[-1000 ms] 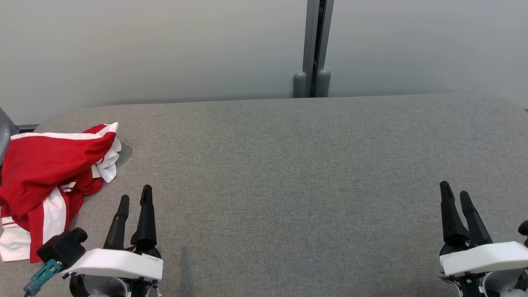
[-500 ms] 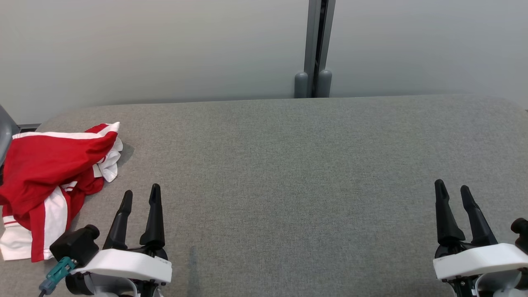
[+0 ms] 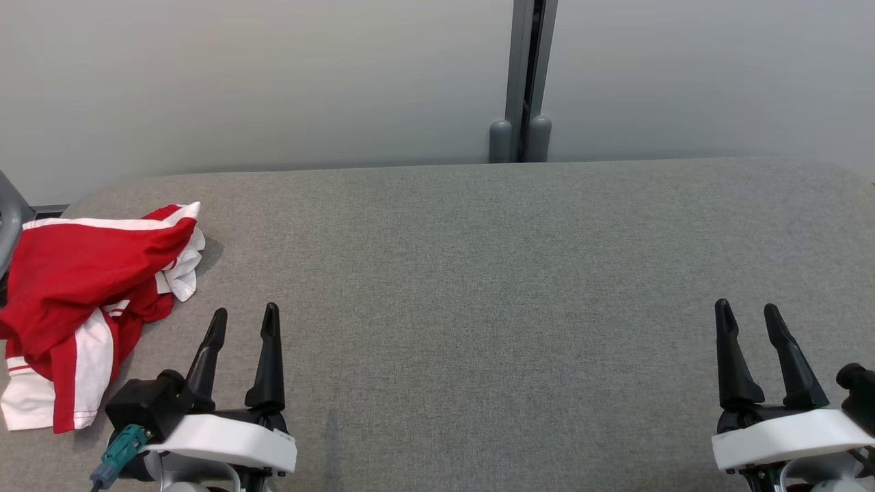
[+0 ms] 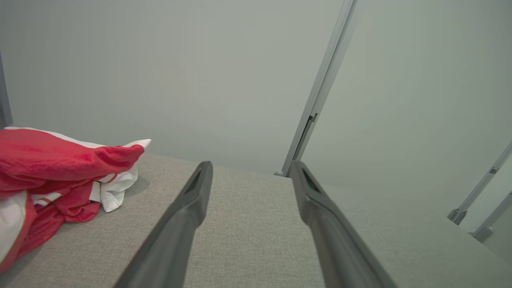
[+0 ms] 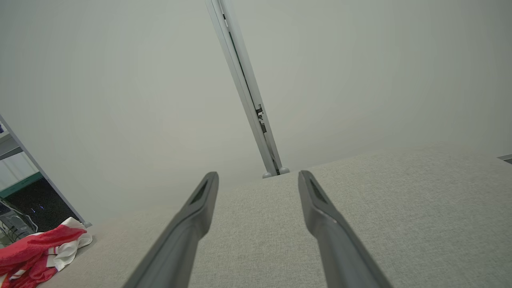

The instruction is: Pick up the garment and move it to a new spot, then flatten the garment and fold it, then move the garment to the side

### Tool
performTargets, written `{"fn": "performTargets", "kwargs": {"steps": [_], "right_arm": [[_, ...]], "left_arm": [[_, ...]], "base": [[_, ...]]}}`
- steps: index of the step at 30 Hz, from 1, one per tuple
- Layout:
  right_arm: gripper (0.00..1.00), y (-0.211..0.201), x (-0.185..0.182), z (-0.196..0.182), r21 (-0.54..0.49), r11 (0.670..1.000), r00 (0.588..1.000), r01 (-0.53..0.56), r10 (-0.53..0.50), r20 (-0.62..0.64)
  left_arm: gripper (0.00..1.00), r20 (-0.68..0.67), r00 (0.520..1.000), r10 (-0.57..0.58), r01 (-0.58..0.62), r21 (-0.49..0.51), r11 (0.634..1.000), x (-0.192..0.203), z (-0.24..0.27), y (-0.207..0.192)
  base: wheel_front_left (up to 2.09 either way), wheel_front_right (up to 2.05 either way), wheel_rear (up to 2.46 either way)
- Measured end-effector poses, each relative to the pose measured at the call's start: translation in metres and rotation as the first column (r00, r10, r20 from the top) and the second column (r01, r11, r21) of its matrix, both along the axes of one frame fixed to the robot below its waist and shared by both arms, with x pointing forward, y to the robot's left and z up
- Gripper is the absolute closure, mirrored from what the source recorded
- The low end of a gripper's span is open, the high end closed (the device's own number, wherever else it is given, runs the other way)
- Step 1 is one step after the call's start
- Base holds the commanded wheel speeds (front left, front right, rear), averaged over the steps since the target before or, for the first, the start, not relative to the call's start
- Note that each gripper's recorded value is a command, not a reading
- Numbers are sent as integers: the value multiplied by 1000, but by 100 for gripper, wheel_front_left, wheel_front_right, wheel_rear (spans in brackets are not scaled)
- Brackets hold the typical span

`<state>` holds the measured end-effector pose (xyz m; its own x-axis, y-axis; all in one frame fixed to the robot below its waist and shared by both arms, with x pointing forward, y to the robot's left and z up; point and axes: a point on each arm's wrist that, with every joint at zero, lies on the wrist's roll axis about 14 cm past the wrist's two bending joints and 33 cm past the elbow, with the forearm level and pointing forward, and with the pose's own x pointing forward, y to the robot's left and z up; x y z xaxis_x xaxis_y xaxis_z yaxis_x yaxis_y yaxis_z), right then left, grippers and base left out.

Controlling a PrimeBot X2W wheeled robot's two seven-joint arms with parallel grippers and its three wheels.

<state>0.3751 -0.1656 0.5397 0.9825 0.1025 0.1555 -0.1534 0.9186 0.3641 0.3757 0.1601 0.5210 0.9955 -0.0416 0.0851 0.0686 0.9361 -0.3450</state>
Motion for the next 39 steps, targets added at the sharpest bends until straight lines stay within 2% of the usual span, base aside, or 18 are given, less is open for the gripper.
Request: {"fn": "performTargets", "kwargs": {"steps": [18, 39], "right_arm": [[0, 4, -2, 0, -132, 991, 1000, -7, 11, 28], [0, 13, -4, 4, -264, 964, 996, -21, 42, 74]], "left_arm": [[0, 41, 999, -9, 3, 143, 990, -2, 5, -4], [0, 91, 995, -34, 8, 266, 964, -3, 12, -11]], "base": [[0, 0, 0], [0, 0, 0]]}}
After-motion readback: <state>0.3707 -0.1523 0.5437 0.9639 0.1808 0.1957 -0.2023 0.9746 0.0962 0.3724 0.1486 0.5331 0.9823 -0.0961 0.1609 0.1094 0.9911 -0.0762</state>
